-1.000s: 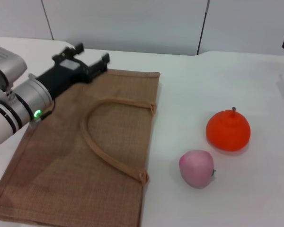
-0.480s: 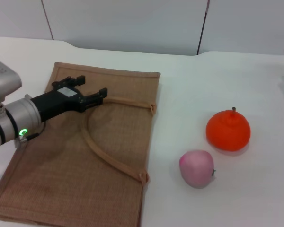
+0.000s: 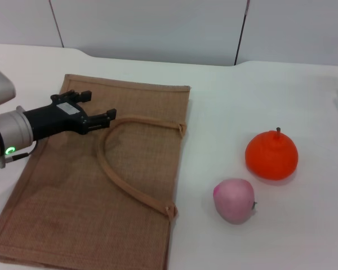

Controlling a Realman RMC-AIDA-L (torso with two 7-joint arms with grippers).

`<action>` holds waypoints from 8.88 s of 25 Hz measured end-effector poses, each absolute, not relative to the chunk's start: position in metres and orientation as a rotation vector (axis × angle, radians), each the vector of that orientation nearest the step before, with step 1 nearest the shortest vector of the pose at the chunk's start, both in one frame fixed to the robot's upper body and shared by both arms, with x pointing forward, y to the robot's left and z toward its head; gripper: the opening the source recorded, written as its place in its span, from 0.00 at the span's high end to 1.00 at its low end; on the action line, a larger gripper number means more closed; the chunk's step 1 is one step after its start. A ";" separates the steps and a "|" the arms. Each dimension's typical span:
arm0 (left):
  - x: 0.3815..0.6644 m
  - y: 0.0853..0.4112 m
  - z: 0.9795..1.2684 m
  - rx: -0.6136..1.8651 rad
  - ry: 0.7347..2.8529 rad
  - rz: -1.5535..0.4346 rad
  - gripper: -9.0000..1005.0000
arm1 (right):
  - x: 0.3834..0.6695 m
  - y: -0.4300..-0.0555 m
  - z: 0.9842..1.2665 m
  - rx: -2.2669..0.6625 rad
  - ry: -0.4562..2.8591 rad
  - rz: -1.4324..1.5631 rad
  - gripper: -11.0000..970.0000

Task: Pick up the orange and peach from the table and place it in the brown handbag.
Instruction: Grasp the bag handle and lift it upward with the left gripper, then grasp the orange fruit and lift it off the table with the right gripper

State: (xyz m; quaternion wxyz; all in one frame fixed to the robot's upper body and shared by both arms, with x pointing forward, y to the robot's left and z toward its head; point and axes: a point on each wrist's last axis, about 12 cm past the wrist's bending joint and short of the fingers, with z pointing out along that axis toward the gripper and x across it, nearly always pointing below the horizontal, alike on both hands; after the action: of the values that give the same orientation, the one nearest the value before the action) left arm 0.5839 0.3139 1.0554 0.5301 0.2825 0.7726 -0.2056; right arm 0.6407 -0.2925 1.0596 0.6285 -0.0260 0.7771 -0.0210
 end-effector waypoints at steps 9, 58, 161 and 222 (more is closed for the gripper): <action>0.591 0.297 1.059 0.794 1.895 -0.424 0.14 | 0.641 -0.292 1.060 -0.060 1.779 -0.047 0.20; 0.590 0.288 1.052 0.850 1.927 -0.387 0.41 | 0.643 -0.288 1.061 -0.064 1.777 -0.038 0.20; 0.534 0.336 1.325 0.865 1.676 -0.213 0.88 | 0.616 -0.196 1.117 -0.595 1.708 0.015 0.20; 0.540 0.344 1.313 0.848 1.744 -0.183 0.88 | 0.579 -0.177 1.135 -1.097 2.406 0.051 0.09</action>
State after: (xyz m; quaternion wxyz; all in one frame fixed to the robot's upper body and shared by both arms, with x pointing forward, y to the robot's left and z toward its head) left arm 0.5404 0.3438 1.3134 0.5618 0.3602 0.7407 -0.0776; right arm 0.5792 -0.1765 1.1354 0.2458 -0.4020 0.8819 0.0186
